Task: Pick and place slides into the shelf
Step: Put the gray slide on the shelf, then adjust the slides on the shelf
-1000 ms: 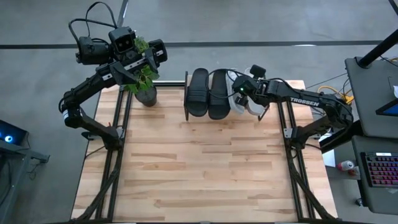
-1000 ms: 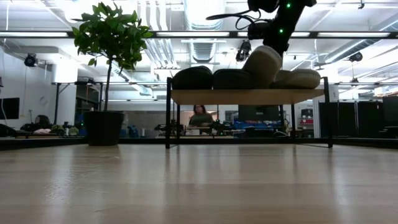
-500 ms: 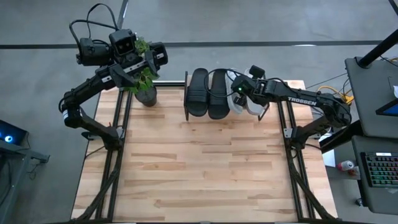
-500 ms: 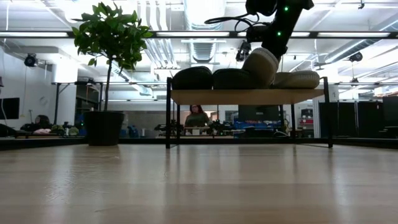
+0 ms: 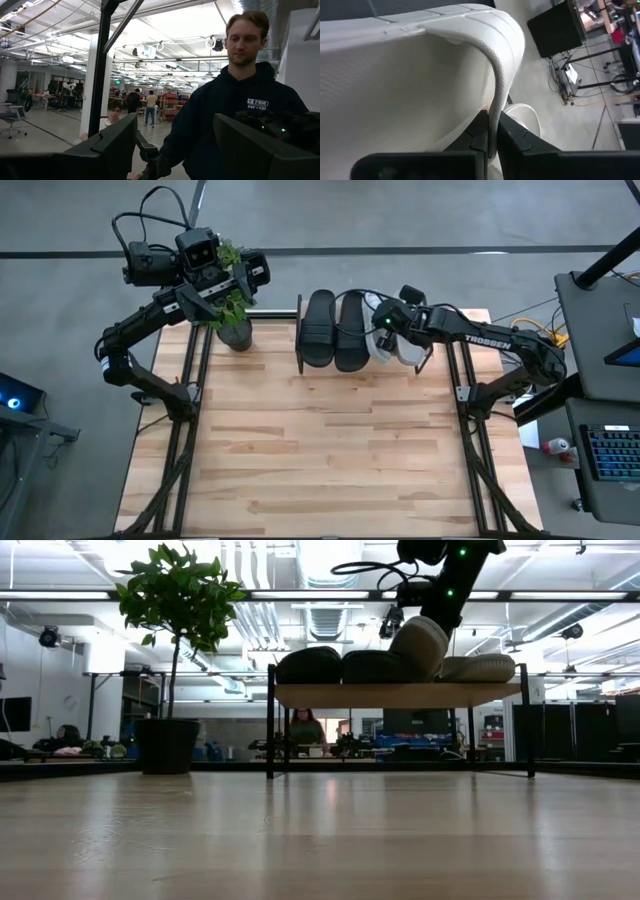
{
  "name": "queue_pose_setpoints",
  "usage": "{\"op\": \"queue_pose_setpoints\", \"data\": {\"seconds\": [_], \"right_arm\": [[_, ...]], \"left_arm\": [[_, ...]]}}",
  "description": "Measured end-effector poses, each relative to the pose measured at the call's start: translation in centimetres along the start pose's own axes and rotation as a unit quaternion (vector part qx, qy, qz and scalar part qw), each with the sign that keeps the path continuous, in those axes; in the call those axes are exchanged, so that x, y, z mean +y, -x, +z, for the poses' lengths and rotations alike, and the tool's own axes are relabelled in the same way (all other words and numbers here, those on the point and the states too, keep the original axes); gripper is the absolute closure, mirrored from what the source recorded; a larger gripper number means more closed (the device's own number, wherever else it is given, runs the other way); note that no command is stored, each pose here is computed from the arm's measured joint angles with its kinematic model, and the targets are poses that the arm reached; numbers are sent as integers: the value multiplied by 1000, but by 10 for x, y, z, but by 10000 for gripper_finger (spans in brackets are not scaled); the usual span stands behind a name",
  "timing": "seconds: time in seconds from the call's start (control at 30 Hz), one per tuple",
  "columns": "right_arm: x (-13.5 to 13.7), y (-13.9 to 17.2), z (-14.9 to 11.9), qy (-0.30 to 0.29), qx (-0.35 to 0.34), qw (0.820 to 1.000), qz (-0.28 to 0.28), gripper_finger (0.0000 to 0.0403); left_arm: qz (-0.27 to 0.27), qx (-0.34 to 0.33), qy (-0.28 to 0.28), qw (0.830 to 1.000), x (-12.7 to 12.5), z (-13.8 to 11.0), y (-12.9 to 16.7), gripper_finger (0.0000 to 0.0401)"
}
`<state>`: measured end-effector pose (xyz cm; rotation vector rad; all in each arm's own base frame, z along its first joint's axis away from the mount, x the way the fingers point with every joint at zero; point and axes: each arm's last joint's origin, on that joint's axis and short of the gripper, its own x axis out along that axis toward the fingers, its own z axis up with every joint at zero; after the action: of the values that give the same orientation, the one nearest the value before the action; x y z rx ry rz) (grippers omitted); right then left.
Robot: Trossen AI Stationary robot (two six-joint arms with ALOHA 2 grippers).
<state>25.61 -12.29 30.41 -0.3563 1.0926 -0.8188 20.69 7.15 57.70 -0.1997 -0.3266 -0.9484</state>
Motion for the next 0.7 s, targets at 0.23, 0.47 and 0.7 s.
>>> {"op": "queue_pose_setpoints", "data": {"seconds": [0.23,0.47,0.7], "right_arm": [[-6,-1,-4,-16,2,999,31,285],[-20,9,1,-41,-19,999,28,177],[-42,38,14,-94,-77,990,76,123]], "left_arm": [[0,1,0,1000,0,0,0,154],[-2,5,-1,1000,0,0,0,154],[-4,11,-1,1000,0,-1,0,154]]}}
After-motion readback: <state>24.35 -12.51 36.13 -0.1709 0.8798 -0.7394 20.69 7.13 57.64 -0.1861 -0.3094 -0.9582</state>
